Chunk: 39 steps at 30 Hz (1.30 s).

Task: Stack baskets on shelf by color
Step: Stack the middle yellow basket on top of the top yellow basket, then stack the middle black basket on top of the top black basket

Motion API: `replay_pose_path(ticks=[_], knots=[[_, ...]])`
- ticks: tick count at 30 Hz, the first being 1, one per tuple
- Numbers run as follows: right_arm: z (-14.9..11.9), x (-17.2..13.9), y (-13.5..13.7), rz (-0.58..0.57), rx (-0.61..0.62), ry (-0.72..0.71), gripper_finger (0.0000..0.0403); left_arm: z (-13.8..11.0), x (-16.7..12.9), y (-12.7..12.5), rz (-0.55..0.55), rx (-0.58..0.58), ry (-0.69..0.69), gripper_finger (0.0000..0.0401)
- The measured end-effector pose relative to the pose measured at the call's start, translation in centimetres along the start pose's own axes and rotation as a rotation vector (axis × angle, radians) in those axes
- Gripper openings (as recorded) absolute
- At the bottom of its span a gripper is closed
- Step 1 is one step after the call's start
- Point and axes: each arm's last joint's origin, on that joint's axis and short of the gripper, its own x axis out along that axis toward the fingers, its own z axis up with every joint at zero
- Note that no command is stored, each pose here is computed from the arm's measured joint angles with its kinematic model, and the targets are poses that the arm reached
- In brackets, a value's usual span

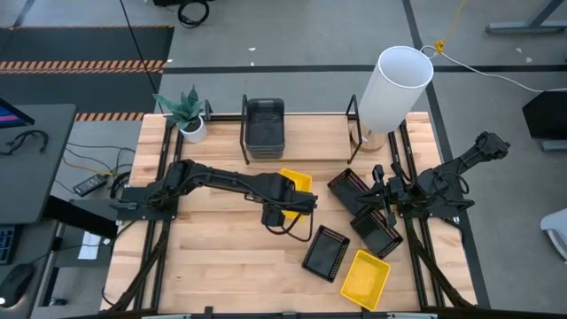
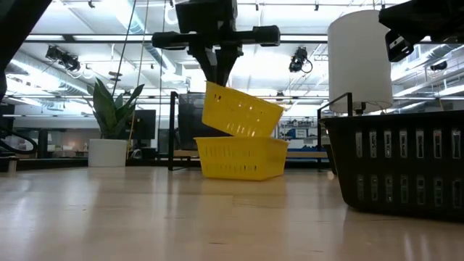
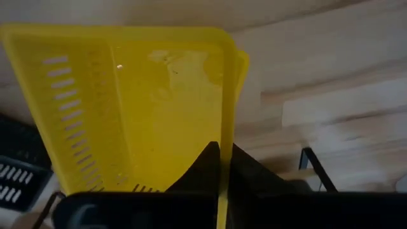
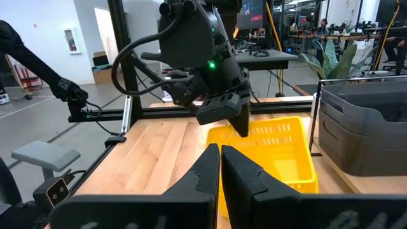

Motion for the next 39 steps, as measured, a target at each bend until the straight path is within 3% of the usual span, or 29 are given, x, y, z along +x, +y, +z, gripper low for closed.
replay_pose_path(ticks=[19,23,27,39], knots=[[0.0,0.0,0.0,0.000,0.000,0.000,0.0023,1.8,0.8,1.3,0.057,0.053,-0.087,0.0013],[0.0,0.0,0.0,0.000,0.000,0.000,0.0023,1.8,0.8,1.9,0.115,-0.025,-0.085,0.0014],[0.0,0.0,0.0,0.000,0.000,0.000,0.0023,1.8,0.8,1.9,0.106,-0.144,-0.096,0.0029],[0.0,0.0,0.0,0.000,0.000,0.000,0.0023,2.1,1.7,2.2,0.073,-0.279,-0.135,0.0120]])
